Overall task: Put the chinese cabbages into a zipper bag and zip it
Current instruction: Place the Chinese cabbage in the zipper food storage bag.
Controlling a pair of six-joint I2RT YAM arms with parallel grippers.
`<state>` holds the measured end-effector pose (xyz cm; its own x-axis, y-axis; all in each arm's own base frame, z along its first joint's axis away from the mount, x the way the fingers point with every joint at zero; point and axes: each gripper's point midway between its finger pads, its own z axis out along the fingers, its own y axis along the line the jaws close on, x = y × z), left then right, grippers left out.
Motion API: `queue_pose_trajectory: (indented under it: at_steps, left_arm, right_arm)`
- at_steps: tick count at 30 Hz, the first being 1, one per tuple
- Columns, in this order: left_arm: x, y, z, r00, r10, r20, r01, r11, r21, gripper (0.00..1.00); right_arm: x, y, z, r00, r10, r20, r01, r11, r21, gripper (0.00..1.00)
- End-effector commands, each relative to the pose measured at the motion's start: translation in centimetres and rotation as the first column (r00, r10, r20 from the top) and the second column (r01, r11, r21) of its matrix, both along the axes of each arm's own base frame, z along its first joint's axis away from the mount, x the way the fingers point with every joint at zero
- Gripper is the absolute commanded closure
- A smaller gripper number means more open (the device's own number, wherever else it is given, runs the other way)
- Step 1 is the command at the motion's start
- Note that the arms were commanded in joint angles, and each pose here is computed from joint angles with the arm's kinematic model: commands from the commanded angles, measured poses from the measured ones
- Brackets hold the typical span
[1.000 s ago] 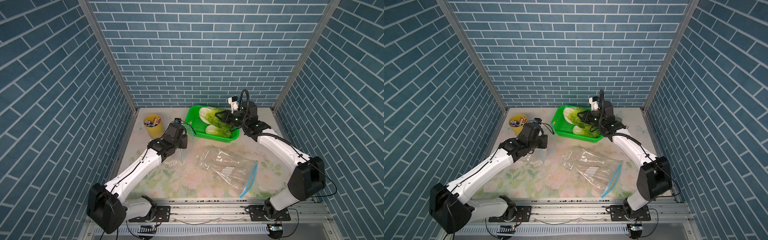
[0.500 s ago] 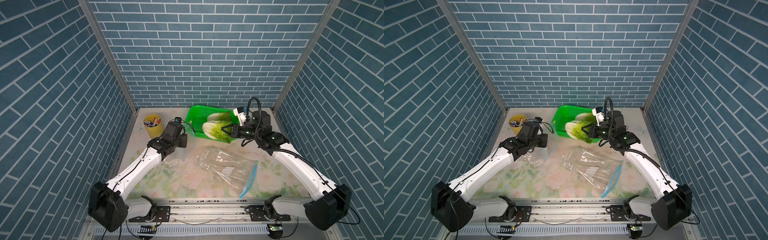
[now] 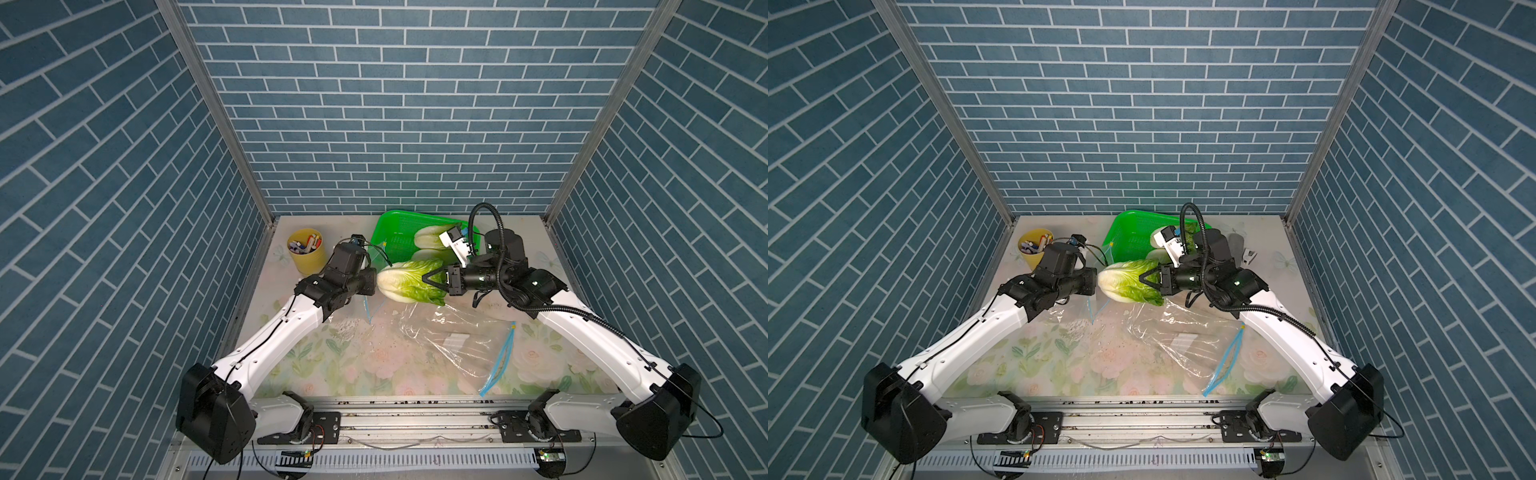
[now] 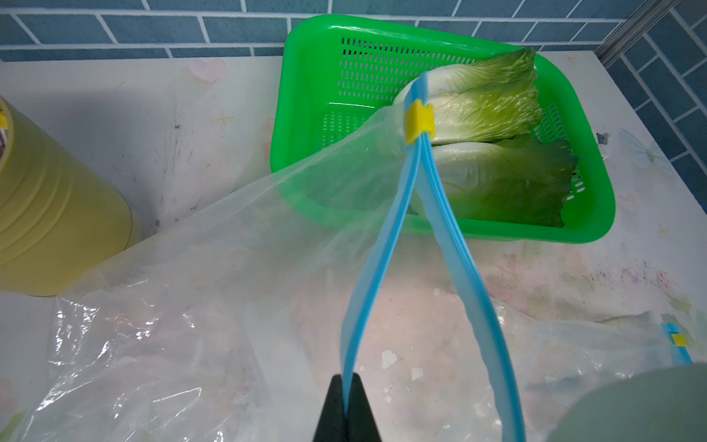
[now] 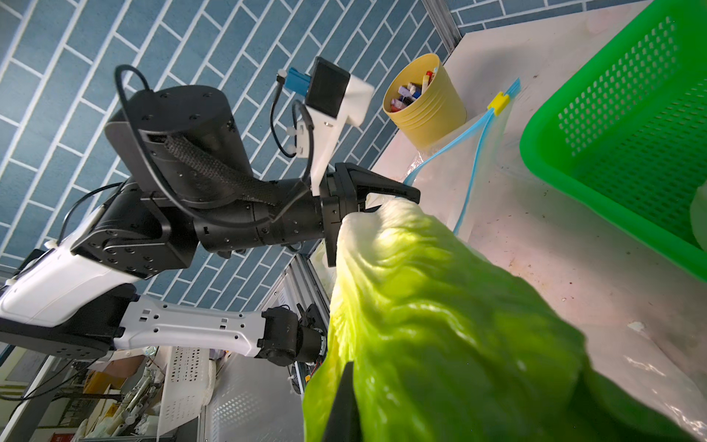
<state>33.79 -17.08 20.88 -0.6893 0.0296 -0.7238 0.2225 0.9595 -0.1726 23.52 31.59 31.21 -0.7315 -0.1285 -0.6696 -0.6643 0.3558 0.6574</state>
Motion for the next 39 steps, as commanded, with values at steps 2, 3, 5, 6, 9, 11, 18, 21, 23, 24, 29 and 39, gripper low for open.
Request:
queue_pose_trajectory:
  at_steps: [2, 3, 5, 6, 9, 11, 18, 21, 23, 24, 29, 39]
  left_arm:
    - [0.2, -0.2, 1.8, 0.999, 0.001, 0.037, 0.001, 0.999, -0.043, 1.00]
    - [0.2, -0.2, 1.9, 0.999, 0.003, 0.039, -0.001, 0.999, -0.044, 1.00]
    - [0.2, -0.2, 2.1, 0.999, 0.002, 0.043, 0.000, 0.999, -0.048, 1.00]
    - [0.2, -0.1, 2.2, 0.999, 0.006, 0.044, -0.004, 0.999, -0.045, 1.00]
    - [0.3, 0.1, 2.6, 0.999, 0.012, 0.048, -0.011, 0.999, -0.032, 1.00]
    - [0.2, 0.0, 3.0, 0.999, 0.004, 0.053, -0.003, 0.999, -0.033, 1.00]
    - [-0.2, -0.9, 4.3, 0.998, -0.045, 0.054, 0.048, 0.997, -0.060, 1.00]
    - [-0.2, -1.5, 4.6, 0.997, -0.068, 0.048, 0.071, 0.995, -0.077, 1.00]
    - [-0.2, -1.6, 4.7, 0.996, -0.074, 0.046, 0.077, 0.994, -0.080, 1.00]
    - [-0.2, -1.8, 4.8, 0.996, -0.081, 0.044, 0.084, 0.993, -0.085, 1.00]
    - [-0.2, -2.7, 5.1, 0.994, -0.106, 0.039, 0.109, 0.989, -0.098, 1.00]
    - [-0.4, -3.8, 5.9, 0.990, -0.136, 0.042, 0.140, 0.980, -0.140, 1.00]
  right_arm:
    - [1.0, 1.2, 2.2, 0.994, 0.027, 0.102, -0.033, 0.998, 0.059, 1.00]
    - [1.1, 1.3, 1.9, 0.994, 0.029, 0.103, -0.034, 0.998, 0.052, 1.00]
    - [1.4, 1.4, 1.1, 0.995, 0.028, 0.095, -0.031, 0.999, 0.033, 1.00]
    - [1.4, 1.3, 0.7, 0.995, 0.029, 0.091, -0.031, 0.999, 0.017, 1.00]
    - [1.5, 0.6, -0.6, 0.995, 0.012, 0.099, -0.006, 0.998, -0.061, 1.00]
    - [1.4, 0.2, -1.3, 0.994, 0.016, 0.105, -0.005, 0.995, -0.104, 1.00]
    - [1.1, -1.3, -2.9, 0.988, 0.006, 0.158, 0.037, 0.963, -0.266, 1.00]
    - [0.5, -0.5, -2.2, 0.984, 0.045, 0.174, 0.001, 0.967, -0.253, 1.00]
    - [0.4, 0.0, -1.7, 0.981, 0.059, 0.185, -0.011, 0.968, -0.252, 1.00]
    - [0.4, 0.2, -1.6, 0.979, 0.067, 0.191, -0.017, 0.967, -0.254, 1.00]
    - [0.9, 1.1, -0.9, 0.971, 0.084, 0.225, -0.028, 0.970, -0.243, 1.00]
    - [1.4, 2.3, -3.6, 0.977, 0.115, 0.180, -0.063, 0.962, -0.267, 1.00]
